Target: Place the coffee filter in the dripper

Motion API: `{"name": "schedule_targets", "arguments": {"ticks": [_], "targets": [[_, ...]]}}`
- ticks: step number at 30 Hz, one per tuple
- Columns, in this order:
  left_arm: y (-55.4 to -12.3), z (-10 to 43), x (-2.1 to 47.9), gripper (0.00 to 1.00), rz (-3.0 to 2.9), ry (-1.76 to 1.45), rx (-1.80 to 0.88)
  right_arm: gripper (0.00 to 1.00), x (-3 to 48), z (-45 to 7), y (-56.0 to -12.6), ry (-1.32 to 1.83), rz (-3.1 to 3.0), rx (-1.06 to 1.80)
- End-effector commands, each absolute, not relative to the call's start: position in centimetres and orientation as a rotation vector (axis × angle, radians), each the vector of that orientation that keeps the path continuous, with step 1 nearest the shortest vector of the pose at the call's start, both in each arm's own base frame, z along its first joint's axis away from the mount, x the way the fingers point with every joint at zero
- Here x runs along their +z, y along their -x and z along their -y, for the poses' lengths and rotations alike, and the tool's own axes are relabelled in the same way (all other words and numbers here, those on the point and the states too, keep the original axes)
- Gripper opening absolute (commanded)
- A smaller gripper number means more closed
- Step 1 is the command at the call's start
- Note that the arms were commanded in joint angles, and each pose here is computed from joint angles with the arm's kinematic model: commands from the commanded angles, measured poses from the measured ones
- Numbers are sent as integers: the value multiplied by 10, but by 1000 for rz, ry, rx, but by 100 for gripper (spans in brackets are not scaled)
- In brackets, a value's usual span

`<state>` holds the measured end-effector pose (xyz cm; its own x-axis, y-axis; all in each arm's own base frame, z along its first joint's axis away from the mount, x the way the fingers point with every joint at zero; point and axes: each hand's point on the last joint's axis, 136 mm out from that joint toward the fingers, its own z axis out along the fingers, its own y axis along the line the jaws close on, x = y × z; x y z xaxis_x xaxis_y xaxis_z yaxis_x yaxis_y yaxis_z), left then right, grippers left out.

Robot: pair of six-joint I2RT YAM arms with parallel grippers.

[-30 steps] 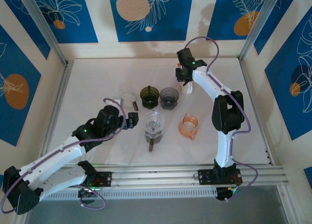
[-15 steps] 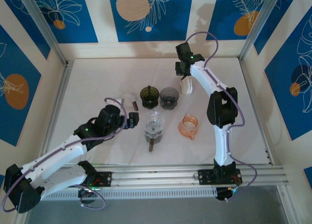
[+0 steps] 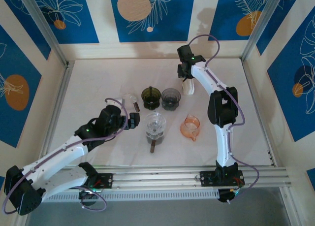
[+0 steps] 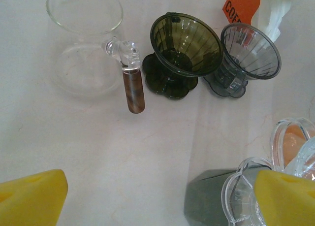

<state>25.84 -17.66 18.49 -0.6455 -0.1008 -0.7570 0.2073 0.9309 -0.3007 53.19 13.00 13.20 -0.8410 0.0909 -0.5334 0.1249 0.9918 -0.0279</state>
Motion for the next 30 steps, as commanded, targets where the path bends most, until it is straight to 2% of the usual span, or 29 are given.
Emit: {"name": "schedule_targets", "arguments": {"ticks": [1,9,19,30], "targets": [[-262,177,189,97,-2207,-87,-473,19,139,-130,-540,-182,-2551,-66],[-263,176,188,97,-2208,-78,-479,20,137,-131,-541,-194,-2555,-67],[-262,176,186,97,-2213,-75,-489,22,158,-137,-542,-186,-2491,-45],[-262,173,185,97,-2216,-69,-485,21,137,-133,-541,-210,-2545,-65]]}}
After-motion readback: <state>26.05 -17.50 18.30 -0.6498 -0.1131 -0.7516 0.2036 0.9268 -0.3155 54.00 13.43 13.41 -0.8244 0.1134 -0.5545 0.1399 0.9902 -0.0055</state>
